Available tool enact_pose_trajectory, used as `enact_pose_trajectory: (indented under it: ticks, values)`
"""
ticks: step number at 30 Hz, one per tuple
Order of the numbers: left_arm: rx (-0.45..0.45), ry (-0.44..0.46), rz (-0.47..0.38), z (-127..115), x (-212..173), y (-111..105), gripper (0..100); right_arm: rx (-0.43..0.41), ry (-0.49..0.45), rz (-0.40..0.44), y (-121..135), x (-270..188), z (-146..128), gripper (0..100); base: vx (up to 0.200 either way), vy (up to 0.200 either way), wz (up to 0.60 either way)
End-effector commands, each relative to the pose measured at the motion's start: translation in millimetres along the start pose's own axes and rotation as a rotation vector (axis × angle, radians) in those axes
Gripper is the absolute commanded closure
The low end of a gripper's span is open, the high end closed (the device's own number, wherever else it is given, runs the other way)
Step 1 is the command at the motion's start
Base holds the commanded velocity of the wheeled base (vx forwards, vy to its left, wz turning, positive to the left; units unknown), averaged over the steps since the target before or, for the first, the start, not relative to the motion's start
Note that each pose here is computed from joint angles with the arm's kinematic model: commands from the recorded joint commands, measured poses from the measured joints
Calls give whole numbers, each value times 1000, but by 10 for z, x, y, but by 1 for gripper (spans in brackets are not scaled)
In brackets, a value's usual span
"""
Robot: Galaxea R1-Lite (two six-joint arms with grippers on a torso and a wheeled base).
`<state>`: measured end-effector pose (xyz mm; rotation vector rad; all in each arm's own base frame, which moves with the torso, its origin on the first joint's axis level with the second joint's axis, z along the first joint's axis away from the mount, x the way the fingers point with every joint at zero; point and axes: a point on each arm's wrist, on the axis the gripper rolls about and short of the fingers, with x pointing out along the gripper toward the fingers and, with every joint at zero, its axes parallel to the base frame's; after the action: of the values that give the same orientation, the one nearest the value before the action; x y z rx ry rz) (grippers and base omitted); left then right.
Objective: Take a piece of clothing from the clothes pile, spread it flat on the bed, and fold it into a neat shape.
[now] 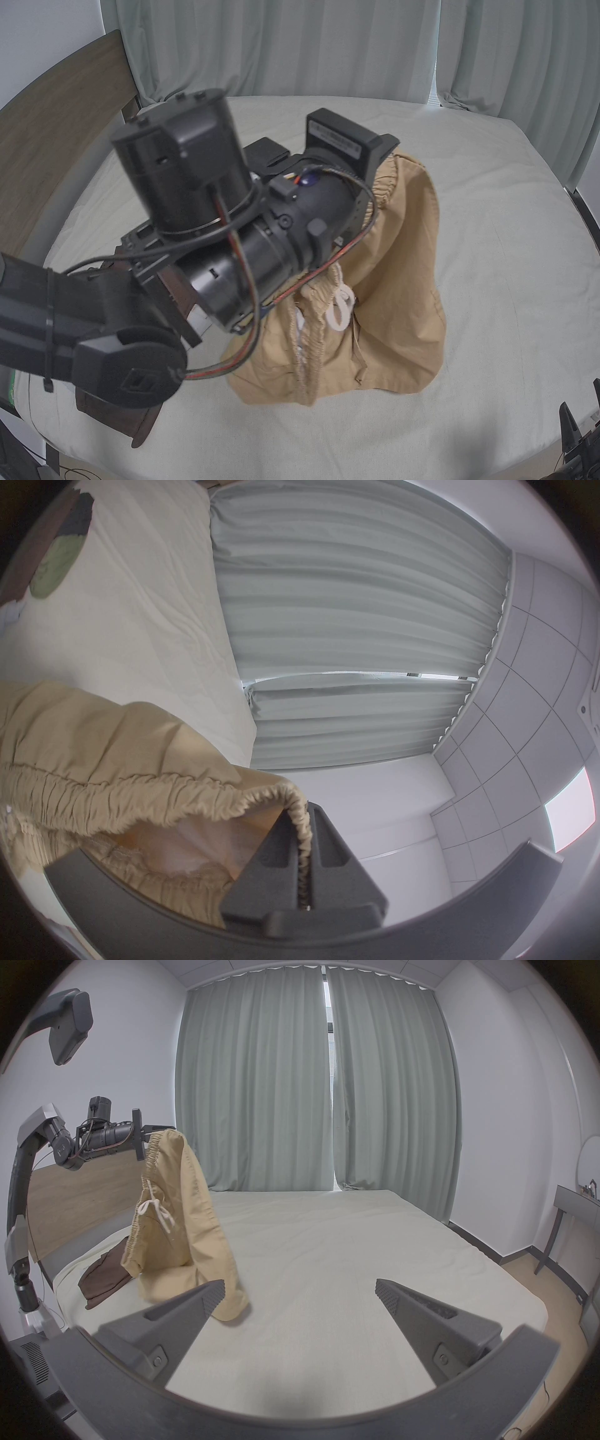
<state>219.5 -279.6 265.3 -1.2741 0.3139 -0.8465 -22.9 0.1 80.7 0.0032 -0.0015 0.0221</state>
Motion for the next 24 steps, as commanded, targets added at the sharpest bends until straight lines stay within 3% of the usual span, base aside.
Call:
enact_pose_trajectory:
  ticks: [1, 11, 19, 24]
  values:
    - [-45, 53, 15, -213, 256, 64, 100, 0, 1, 2, 0, 1, -53, 0, 0, 0, 0]
    - [-71, 102, -22, -388, 440, -19, 100, -2, 0, 2, 0, -1, -48, 0, 0, 0, 0]
    - [-141, 131, -85, -438, 545, -452, 100, 0, 0, 2, 0, -1, -48, 0, 0, 0, 0]
    - [-176, 117, -82, -390, 547, -500, 100, 0, 1, 2, 0, 1, -53, 0, 0, 0, 0]
